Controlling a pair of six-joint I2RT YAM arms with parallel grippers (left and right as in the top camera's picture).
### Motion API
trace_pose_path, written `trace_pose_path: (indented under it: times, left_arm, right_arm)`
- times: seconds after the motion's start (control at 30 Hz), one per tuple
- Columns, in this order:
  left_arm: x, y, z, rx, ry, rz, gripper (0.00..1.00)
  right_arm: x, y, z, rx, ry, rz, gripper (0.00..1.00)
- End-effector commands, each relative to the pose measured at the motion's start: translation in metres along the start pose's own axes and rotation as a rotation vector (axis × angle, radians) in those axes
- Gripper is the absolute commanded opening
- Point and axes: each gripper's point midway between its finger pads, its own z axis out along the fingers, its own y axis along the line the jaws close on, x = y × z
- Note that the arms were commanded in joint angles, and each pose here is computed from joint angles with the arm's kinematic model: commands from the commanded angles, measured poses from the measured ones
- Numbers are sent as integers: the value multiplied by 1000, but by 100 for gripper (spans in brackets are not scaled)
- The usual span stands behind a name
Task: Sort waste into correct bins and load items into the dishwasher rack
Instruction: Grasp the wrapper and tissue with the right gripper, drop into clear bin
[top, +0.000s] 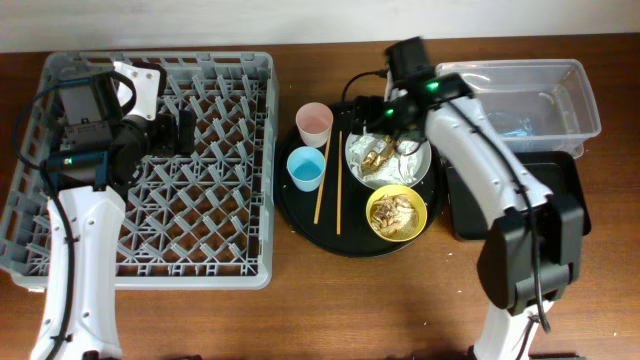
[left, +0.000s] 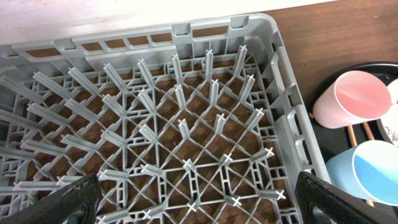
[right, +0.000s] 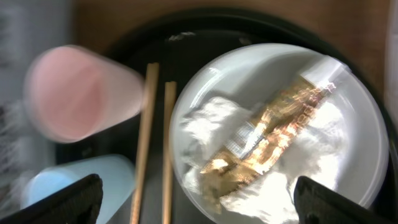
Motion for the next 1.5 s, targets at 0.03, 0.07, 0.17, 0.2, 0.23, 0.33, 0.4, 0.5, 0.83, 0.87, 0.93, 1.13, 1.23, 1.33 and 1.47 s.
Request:
trace_pose_path:
  times: [0.03, 0.07, 0.17, 0.2, 0.23, 0.33, 0.4, 0.5, 0.83, 0.87, 0.93, 1.13, 1.23, 1.33, 1.47]
  left_arm:
    - [-5, 0, -1, 4, -13, 14, 99]
    - [-5, 0, -1, 4, -13, 14, 100]
    - [-5, 0, -1, 4, -13, 14, 99]
    - [-5, 0, -1, 4, -12, 14, 99]
    - [-5, 0, -1, 4, -13, 14, 100]
    - [-5, 0, -1, 4, -13, 14, 100]
    - [-5, 0, -1, 4, -13, 14, 100]
    - [-5, 0, -1, 4, -13, 14, 100]
    - [-5, 0, -1, 4, -13, 14, 99]
    - [-5, 0, -1, 4, -13, 14, 99]
    - [-5, 0, -1, 4, -13, 14, 99]
    - [-5, 0, -1, 4, -13, 14, 99]
    - [-5, 0, -1, 4, -13, 14, 100]
    - [-6, 0, -1, 4, -13, 14, 99]
    - [-5, 0, -1, 4, -13, 14, 100]
  right_arm:
    - [6, -24, 28, 232, -46, 216, 97]
    - [11, -32, 41, 256, -16, 220, 97]
    - [19, -47, 78, 293, 26, 231, 98]
    - [23, -53, 89, 308, 42, 235, 97]
    - [26, -58, 97, 316, 57, 239, 97]
    - [41, -66, 117, 343, 108, 233, 80]
    - [43, -67, 118, 347, 113, 232, 38]
    - [33, -59, 107, 324, 105, 222, 4]
    - [-123, -171, -86, 262, -204, 457, 4]
    - [-125, -190, -89, 276, -213, 490, 4]
    - [-125, -207, -84, 289, -213, 518, 4]
    - [-104, -213, -24, 282, -89, 523, 36]
    - [-105, -207, -23, 250, -74, 465, 60]
    - [-109, -200, -41, 226, -91, 384, 77]
    - [-107, -145, -126, 92, -165, 117, 78]
